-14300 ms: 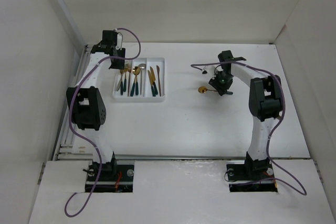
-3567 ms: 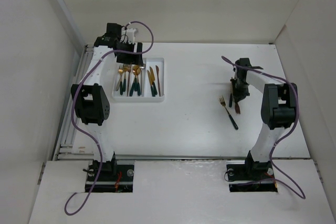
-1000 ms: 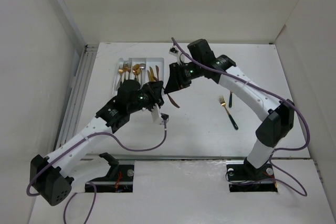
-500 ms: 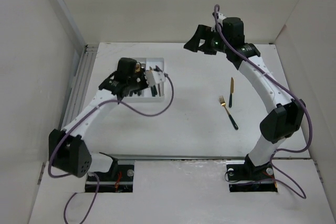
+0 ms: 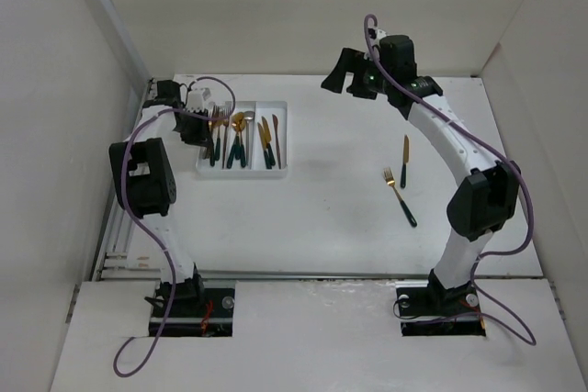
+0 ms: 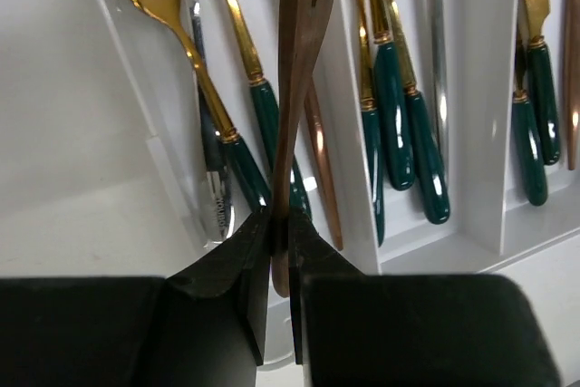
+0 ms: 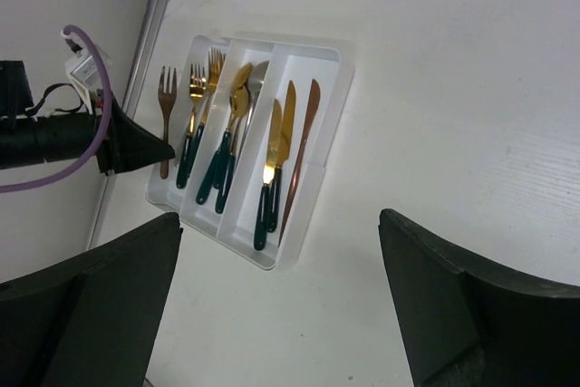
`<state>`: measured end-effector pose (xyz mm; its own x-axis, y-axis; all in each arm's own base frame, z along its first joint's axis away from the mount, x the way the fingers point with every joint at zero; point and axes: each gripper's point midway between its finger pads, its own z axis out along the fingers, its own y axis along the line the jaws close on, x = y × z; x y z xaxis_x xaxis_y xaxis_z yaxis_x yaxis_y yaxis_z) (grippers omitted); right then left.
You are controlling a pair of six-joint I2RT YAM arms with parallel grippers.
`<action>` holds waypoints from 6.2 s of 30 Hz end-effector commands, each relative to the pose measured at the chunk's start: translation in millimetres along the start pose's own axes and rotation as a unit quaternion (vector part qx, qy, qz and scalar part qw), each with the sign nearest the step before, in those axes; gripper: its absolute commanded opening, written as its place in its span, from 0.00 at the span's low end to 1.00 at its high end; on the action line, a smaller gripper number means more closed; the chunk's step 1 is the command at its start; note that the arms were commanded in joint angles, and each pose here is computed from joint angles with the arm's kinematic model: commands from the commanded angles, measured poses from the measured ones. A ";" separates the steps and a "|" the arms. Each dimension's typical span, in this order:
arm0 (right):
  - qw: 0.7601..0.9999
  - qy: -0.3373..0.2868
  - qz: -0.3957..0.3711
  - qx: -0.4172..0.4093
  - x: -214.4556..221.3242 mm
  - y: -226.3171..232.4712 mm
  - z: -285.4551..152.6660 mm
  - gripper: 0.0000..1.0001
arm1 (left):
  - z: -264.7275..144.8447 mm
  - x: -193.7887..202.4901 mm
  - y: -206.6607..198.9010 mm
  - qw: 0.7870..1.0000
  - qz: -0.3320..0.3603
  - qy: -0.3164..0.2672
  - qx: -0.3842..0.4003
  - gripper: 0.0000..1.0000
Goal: Sort the eating utensils into containers
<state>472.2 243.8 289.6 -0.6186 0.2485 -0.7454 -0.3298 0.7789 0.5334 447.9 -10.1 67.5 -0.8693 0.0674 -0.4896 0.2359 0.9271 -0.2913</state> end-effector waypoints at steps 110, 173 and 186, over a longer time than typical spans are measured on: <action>0.982 0.036 0.100 -0.158 60.5 155.0 8.4 0.00 | -102.8 -39.4 -294.2 0.939 0.166 -0.101 0.285 0.00; 0.994 0.030 0.104 -0.012 30.5 -18.9 10.5 0.69 | -25.3 -36.3 -26.4 0.988 0.010 -0.012 -0.153 0.40; 0.878 0.246 0.016 0.409 86.3 -282.2 -93.0 0.92 | -117.3 -117.4 -32.8 0.965 0.002 -0.150 -0.214 0.53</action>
<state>505.0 6.9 142.1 -0.7622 0.3420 -0.5497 0.2798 0.9397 0.1967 492.3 -18.2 178.3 -0.7596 0.0619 -0.6475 0.0600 0.9979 0.0249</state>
